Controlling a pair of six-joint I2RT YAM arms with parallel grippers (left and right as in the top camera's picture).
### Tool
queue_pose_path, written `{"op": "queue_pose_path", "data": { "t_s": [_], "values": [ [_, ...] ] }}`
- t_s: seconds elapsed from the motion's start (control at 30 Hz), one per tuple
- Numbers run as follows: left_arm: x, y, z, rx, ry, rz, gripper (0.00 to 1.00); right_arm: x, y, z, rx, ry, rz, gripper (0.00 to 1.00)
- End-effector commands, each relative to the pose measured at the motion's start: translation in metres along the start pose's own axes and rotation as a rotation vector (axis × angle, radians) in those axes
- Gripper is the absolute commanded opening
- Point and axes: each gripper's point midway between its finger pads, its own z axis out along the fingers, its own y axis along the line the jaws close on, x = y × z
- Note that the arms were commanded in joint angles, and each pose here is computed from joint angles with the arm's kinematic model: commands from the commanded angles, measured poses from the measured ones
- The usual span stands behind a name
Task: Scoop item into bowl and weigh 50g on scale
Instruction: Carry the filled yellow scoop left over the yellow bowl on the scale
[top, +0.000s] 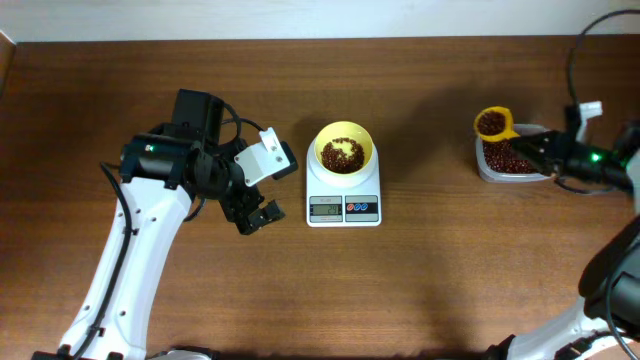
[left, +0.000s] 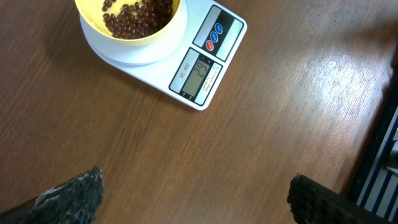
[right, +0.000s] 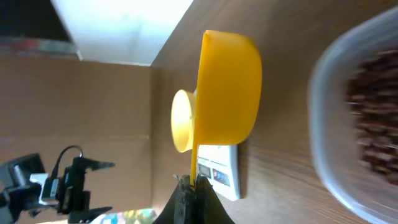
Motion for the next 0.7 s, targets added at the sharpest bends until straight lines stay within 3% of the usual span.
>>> {"op": "queue_pose_path", "data": {
  "t_s": [0.0,0.33,0.67],
  "values": [
    [0.001,-0.001,0.001,0.009,-0.005,0.008,0.99,0.01,0.018,0.025,-0.071,0.059,-0.032,0.04],
    [0.001,-0.001,0.001,0.009,-0.005,0.008,0.99,0.055,0.066,0.108,-0.171,0.274,-0.202,0.04],
    [0.001,-0.001,0.001,0.009,-0.005,0.008,0.99,0.087,0.092,0.163,-0.215,0.378,-0.429,0.04]
  ]
}}
